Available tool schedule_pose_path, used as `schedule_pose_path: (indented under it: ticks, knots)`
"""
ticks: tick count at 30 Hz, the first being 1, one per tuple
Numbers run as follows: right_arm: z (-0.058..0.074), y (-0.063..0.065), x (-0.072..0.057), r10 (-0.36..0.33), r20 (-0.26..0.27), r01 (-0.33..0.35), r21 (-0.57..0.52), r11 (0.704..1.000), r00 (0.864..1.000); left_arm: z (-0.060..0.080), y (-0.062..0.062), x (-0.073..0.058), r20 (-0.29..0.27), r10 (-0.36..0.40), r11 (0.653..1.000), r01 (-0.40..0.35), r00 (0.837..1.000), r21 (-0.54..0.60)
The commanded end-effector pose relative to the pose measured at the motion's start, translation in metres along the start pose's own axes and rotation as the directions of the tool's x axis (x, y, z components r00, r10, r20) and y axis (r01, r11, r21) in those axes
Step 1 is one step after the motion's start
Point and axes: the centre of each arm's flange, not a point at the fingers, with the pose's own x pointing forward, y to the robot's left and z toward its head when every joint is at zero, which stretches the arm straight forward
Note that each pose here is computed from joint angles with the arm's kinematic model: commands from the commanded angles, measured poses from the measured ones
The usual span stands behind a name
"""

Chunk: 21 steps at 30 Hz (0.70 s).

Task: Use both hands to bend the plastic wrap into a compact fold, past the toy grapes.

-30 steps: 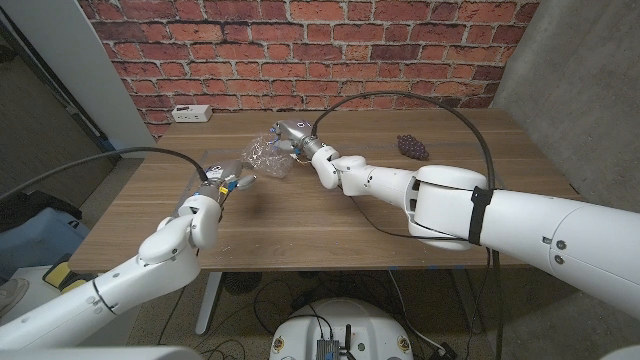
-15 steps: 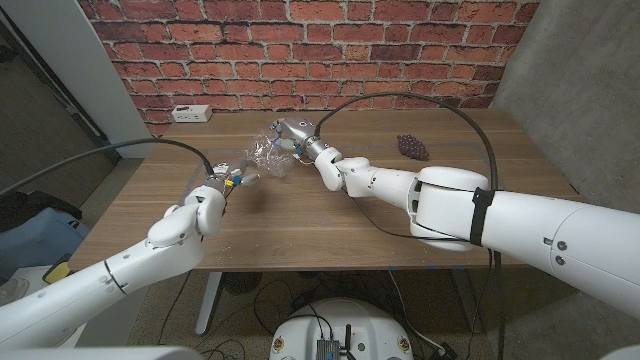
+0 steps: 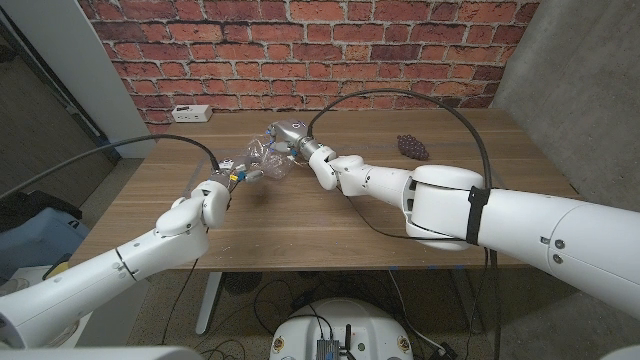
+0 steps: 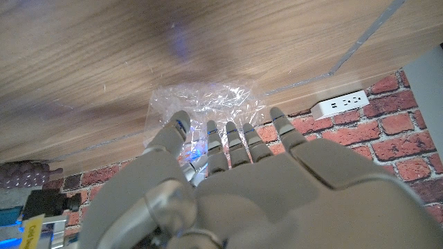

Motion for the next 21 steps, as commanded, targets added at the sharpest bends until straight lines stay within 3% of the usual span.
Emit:
schedule_pose_path:
  ticks: [1, 7, 21]
  knots:
    - [0.008, -0.005, 0.005, 0.004, 0.003, -0.004, -0.005, 1.000, 1.000, 0.003, -0.002, 0.027, -0.026, -0.074, 0.997, 0.075, 0.997, 0.036]
    - [0.002, -0.008, 0.008, 0.016, -0.027, -0.016, 0.006, 1.000, 1.000, 0.004, -0.005, 0.040, -0.054, -0.141, 0.988, 0.144, 0.989, 0.054]
    - [-0.019, -0.012, 0.006, 0.014, -0.072, -0.011, 0.043, 0.999, 0.997, 0.008, -0.004, 0.057, -0.043, -0.178, 0.982, 0.180, 0.983, 0.053]
